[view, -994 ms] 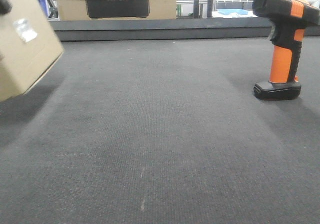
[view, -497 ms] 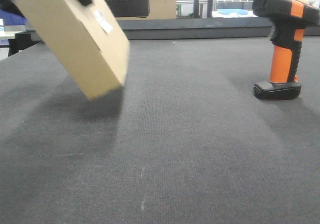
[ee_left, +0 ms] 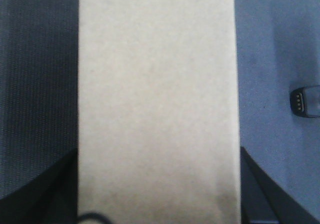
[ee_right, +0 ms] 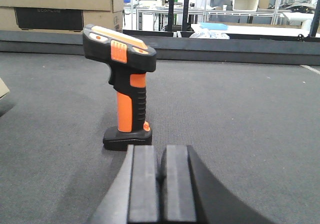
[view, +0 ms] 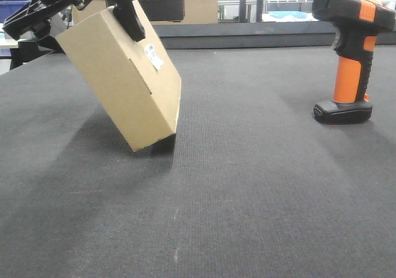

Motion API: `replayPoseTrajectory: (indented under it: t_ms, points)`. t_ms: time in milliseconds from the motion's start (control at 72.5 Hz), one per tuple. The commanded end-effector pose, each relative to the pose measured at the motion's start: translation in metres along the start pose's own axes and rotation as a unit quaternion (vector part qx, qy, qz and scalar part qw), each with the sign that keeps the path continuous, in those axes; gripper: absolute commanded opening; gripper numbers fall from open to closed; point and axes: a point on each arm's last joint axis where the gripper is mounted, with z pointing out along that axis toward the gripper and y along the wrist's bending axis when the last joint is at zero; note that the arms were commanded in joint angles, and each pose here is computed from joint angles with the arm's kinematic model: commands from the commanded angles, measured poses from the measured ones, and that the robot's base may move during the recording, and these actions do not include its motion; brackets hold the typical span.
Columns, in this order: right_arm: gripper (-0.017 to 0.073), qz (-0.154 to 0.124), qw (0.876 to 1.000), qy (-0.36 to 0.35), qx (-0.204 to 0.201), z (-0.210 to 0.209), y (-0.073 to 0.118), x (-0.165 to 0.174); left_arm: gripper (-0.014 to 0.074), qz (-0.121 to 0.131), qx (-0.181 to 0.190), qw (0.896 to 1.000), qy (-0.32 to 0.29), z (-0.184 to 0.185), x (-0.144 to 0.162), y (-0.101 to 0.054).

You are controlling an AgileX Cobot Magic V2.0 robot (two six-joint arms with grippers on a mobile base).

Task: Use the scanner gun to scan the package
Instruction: 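Lift and tilt the box upward with the left gripper, then hold the box and move the right gripper to the orange scanner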

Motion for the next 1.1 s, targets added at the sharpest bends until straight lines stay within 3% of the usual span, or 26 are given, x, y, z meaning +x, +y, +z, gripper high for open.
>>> replayPoseTrajectory:
  t_ms: [0, 386, 455, 787, 856, 966, 1090]
  points:
    - [-0.0168, -0.001, 1.000, -0.017, 0.002, 0.000, 0.000, -0.003, -0.0111, -0.007, 0.015, 1.000, -0.014, -0.005, -0.003, -0.006]
    - [-0.0168, -0.001, 0.994, -0.111, 0.003, -0.002, 0.000, -0.020, -0.0111, -0.007, 0.015, 1.000, -0.016, -0.005, -0.003, -0.006]
    - [-0.0168, -0.001, 0.995, -0.101, 0.001, -0.003, 0.000, -0.022, -0.0111, -0.007, 0.015, 1.000, -0.016, -0.005, -0.003, -0.006]
    - [-0.0168, -0.001, 0.999, -0.039, -0.001, 0.002, 0.002, -0.096, -0.0111, -0.007, 0.015, 1.000, -0.016, -0.005, -0.003, -0.006]
    - [-0.0168, 0.007, 1.000, -0.024, -0.002, 0.014, 0.002, -0.103, -0.0111, -0.007, 0.015, 1.000, -0.016, -0.005, -0.003, -0.006]
    - [-0.0168, 0.047, 0.999, 0.003, -0.003, 0.039, 0.003, -0.106, -0.0111, -0.007, 0.015, 1.000, -0.016, -0.005, -0.003, -0.006]
    - [-0.0168, 0.073, 0.997, 0.027, 0.003, 0.067, 0.002, -0.098, -0.0111, -0.007, 0.015, 1.000, -0.015, -0.005, -0.003, -0.006]
